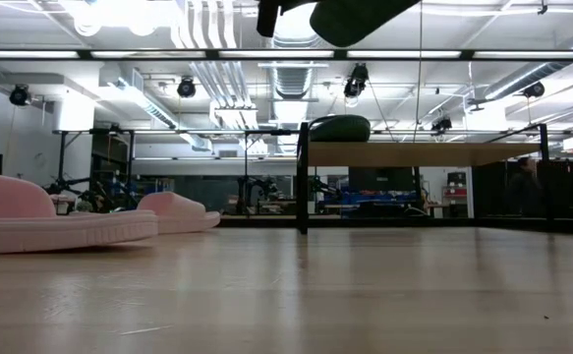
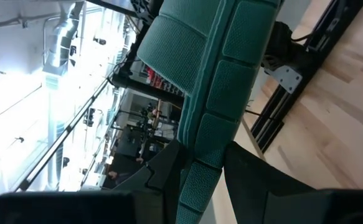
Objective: Pick and place slides into the shelf
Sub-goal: Put the green slipper on the shelf
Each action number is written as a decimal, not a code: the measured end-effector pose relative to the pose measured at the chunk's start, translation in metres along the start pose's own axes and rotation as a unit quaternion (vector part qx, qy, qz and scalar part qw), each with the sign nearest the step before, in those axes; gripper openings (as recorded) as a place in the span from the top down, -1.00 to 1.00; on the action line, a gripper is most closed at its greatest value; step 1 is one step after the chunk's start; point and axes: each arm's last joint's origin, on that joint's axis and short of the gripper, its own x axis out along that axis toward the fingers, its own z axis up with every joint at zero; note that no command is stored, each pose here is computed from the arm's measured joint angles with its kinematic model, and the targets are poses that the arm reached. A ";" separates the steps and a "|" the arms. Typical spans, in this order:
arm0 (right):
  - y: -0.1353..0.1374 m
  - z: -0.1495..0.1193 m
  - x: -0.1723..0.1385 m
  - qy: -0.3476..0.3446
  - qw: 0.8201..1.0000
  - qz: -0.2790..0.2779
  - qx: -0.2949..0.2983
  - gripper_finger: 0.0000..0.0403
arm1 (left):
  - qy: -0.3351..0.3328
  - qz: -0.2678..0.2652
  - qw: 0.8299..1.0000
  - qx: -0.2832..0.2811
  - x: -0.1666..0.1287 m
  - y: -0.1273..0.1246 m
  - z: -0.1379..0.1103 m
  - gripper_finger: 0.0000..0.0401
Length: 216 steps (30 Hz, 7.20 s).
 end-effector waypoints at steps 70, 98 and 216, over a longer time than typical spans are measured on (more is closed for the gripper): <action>-0.005 -0.061 0.073 0.196 0.968 -0.139 -0.066 0.94 | 0.074 0.019 0.953 -0.292 -0.129 0.014 -0.030 -0.29; 0.039 -0.127 0.104 0.221 0.941 -0.231 -0.109 0.95 | 0.071 0.026 0.952 -0.297 -0.130 -0.005 -0.037 -0.29; 0.003 -0.168 0.179 0.191 0.971 -0.132 -0.053 0.57 | 0.102 0.009 0.954 -0.281 -0.130 -0.026 -0.046 -0.29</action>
